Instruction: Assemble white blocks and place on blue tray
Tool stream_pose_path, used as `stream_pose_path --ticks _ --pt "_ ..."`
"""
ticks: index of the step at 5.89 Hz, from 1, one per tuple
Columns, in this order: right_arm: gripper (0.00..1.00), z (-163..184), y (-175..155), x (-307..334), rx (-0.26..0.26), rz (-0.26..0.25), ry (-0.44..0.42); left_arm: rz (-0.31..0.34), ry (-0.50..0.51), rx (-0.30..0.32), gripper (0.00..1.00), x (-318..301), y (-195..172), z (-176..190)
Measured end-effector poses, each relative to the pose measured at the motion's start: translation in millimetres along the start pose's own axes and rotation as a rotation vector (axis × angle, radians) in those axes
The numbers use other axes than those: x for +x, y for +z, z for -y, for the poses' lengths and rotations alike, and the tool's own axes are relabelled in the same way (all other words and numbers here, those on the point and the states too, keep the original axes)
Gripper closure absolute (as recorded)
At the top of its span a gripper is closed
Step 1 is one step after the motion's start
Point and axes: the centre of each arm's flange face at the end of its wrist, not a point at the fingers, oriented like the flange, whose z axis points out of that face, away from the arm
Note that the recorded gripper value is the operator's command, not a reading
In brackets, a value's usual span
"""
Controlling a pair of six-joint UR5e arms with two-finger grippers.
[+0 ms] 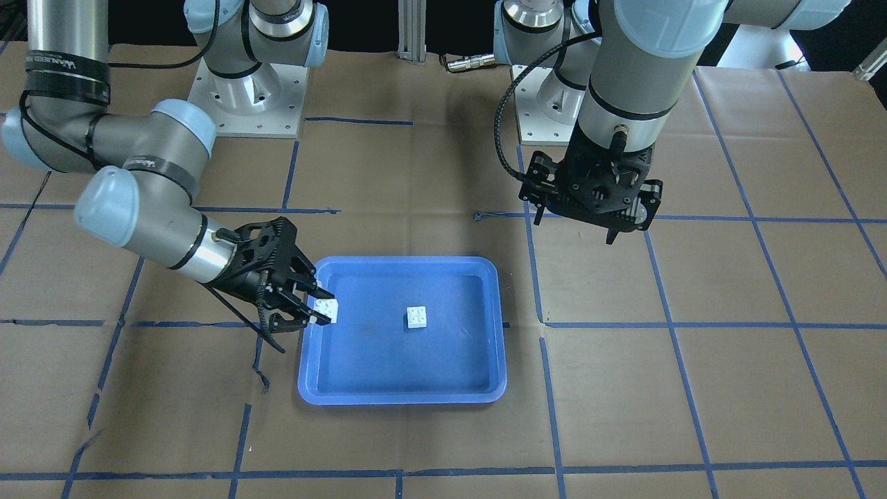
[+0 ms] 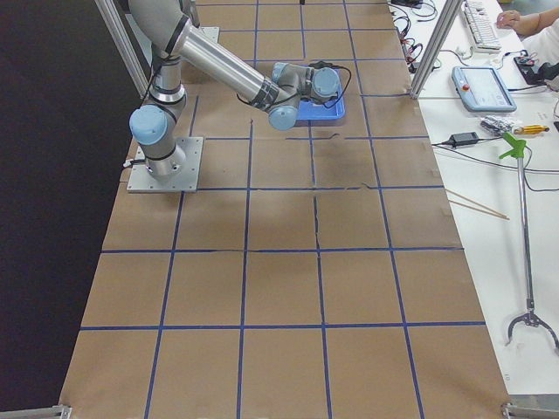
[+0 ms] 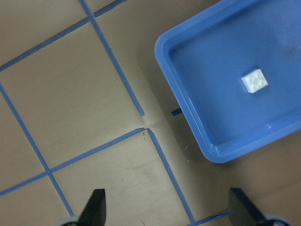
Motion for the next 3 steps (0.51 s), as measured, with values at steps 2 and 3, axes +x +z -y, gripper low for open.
stream_pose_path --ticks 2,3 --pt "0.63 29.1 55.6 -10.8 -0.048 -0.001 -0.004 -0.001 -0.268 -0.034 0.01 -11.4 4.5 -3.1" --pt "0.61 30.4 74.4 -14.3 -0.066 0.008 -0.01 -0.007 -0.304 -0.054 0.01 -11.6 3.6 -7.9"
